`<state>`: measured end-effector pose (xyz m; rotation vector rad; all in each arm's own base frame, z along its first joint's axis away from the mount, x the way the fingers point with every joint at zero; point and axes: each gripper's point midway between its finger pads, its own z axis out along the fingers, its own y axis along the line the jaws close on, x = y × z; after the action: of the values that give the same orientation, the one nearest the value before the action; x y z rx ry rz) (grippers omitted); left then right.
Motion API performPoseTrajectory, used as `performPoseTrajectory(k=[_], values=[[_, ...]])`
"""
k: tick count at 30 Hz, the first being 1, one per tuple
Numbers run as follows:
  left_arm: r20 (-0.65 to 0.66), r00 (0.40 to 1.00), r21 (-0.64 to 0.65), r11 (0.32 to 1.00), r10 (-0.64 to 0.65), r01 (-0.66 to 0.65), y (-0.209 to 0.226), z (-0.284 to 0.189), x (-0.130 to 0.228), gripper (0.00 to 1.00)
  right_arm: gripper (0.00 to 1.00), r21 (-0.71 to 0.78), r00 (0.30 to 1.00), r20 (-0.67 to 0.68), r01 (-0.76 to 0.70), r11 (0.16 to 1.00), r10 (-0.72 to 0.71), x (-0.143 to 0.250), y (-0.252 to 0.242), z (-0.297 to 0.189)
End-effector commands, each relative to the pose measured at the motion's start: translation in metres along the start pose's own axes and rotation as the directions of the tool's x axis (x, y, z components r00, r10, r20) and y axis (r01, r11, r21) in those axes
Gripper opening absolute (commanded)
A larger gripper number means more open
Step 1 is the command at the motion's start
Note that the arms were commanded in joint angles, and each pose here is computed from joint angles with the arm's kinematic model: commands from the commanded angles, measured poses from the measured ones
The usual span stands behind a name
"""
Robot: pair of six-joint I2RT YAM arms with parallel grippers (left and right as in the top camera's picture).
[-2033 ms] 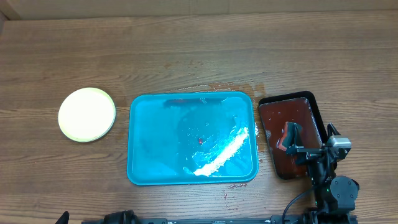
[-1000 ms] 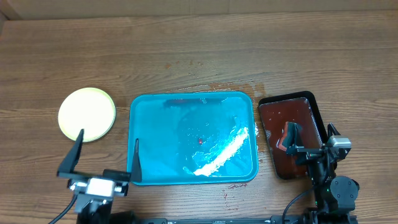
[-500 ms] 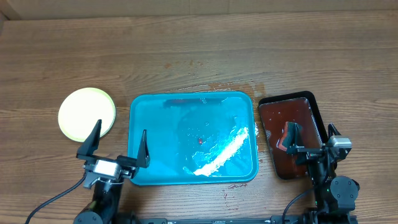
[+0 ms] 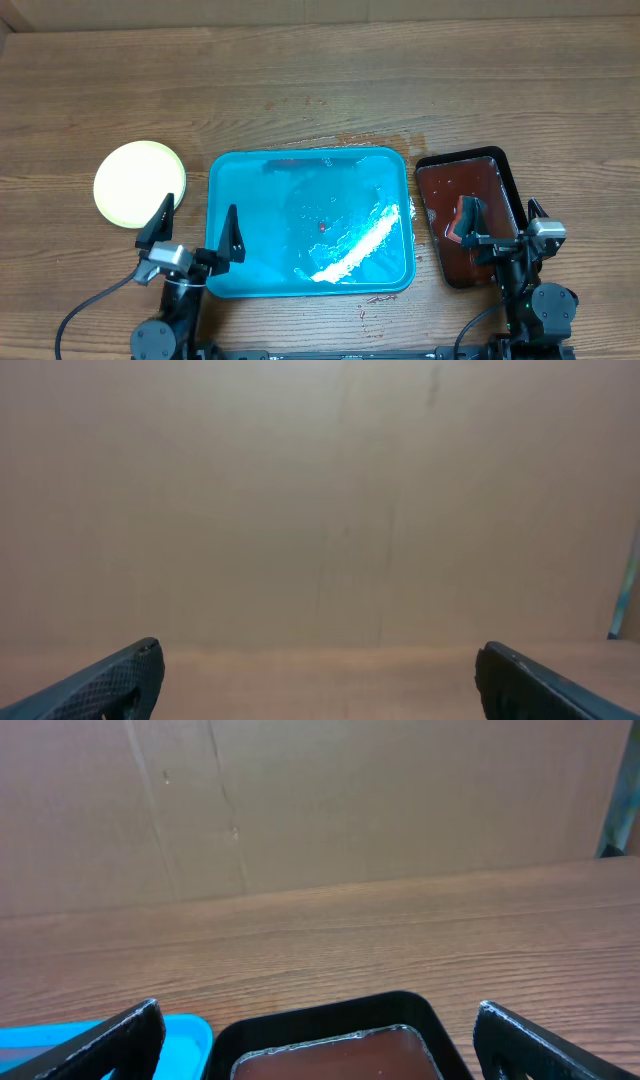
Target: Clean dirty plates on tray and stack at the side
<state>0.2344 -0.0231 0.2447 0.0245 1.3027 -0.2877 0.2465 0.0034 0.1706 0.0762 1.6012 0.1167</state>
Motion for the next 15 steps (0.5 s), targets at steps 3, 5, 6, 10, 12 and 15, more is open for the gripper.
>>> performPoseTrajectory(k=[3, 5, 6, 10, 12, 15], values=[[-0.056, 0.994, -0.071, 0.993, -0.096, 0.092, 0.013, -0.002, 0.019, 1.00, 1.00, 0.009, 1.000, 0.008, 0.007, 1.000, -0.007, 0.001, -0.002, 0.000], [-0.109, 0.986, -0.092, 0.989, -0.123, 0.113, 0.016, -0.003, 0.033, 1.00, 1.00, 0.009, 1.000, 0.008, 0.007, 1.000, -0.007, 0.001, -0.002, 0.000], [-0.134, 0.982, -0.104, 0.987, -0.137, 0.123, 0.017, -0.004, 0.040, 1.00, 1.00, 0.009, 1.000, 0.008, 0.007, 1.000, -0.007, 0.001, -0.002, 0.000], [-0.222, 0.961, -0.137, 0.981, -0.167, 0.138, 0.021, -0.009, 0.063, 1.00, 1.00, 0.009, 1.000, 0.008, 0.007, 1.000, -0.007, 0.001, -0.002, 0.000], [-0.257, 0.950, -0.151, 0.978, -0.179, 0.144, 0.022, -0.012, 0.073, 1.00, 1.00, 0.009, 1.000, 0.008, 0.007, 1.000, -0.007, 0.001, -0.002, 0.000], [-0.288, 0.943, -0.155, 0.980, -0.167, 0.126, 0.023, -0.014, 0.080, 1.00, 1.00, 0.009, 1.000, 0.008, 0.007, 1.000, -0.007, 0.001, -0.002, 0.000]])
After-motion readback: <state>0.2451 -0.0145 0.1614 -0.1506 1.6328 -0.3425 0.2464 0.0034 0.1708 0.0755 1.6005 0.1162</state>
